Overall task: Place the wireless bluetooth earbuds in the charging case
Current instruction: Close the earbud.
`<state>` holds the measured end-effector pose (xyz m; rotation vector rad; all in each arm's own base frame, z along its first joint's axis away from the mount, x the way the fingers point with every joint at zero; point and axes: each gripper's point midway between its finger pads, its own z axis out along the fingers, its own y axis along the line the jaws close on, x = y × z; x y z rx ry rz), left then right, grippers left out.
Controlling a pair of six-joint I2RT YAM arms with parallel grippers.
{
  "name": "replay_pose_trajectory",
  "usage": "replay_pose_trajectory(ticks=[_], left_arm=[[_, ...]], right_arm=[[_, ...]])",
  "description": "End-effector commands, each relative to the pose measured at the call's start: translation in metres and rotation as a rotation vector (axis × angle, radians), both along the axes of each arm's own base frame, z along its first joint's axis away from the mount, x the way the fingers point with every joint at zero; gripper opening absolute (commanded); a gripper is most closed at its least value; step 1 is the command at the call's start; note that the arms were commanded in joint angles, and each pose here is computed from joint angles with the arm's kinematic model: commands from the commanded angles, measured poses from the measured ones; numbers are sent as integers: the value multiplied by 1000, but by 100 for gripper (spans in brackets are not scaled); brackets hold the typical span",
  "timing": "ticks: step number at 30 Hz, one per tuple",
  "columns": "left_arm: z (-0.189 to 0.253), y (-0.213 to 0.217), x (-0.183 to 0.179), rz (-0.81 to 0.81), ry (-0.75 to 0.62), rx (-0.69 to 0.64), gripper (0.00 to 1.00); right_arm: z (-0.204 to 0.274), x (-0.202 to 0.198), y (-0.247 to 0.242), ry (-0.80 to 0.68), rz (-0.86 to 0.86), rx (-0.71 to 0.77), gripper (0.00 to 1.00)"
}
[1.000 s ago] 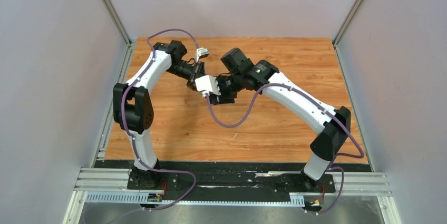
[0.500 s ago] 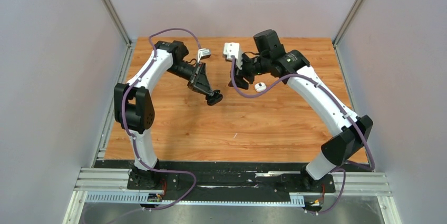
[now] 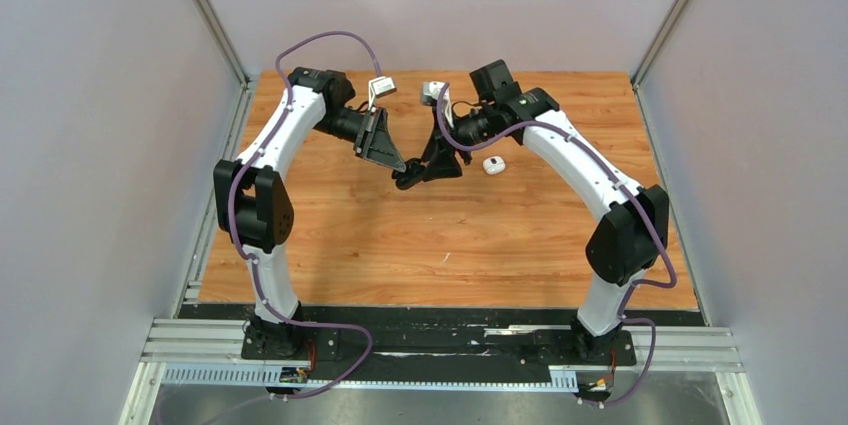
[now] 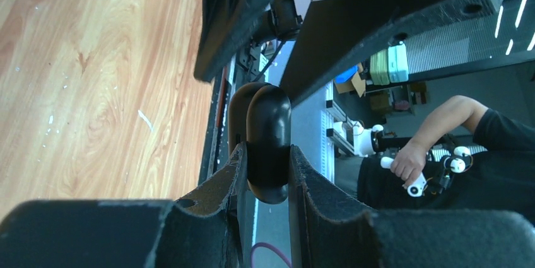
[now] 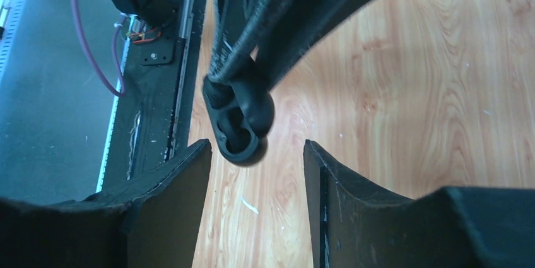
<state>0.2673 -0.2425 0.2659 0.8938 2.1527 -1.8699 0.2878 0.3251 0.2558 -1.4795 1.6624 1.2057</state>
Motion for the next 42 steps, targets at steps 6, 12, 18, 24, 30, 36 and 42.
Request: replay_pose_trajectory(ticks=[6, 12, 18, 24, 30, 36, 42], left_arm=[[18, -1, -5, -16, -27, -45, 0], [20, -2, -4, -14, -25, -60, 0], [27, -2, -5, -15, -47, -80, 0], [34, -3, -6, -13, -59, -105, 0], [39, -2, -8, -15, -80, -107, 0], [42, -2, -18, -36, -131, -94, 27], [46, -3, -24, -56, -189, -95, 45]], right_arm=[[30, -9, 17, 96, 12, 82, 64], [20, -6, 17, 130, -19, 63, 69], [14, -8, 15, 120, -7, 60, 65], [14, -7, 15, 114, -13, 58, 60], [9, 1, 16, 133, -64, 40, 38], [4, 8, 18, 173, -118, 23, 18], [-1, 17, 18, 271, -185, 18, 14]])
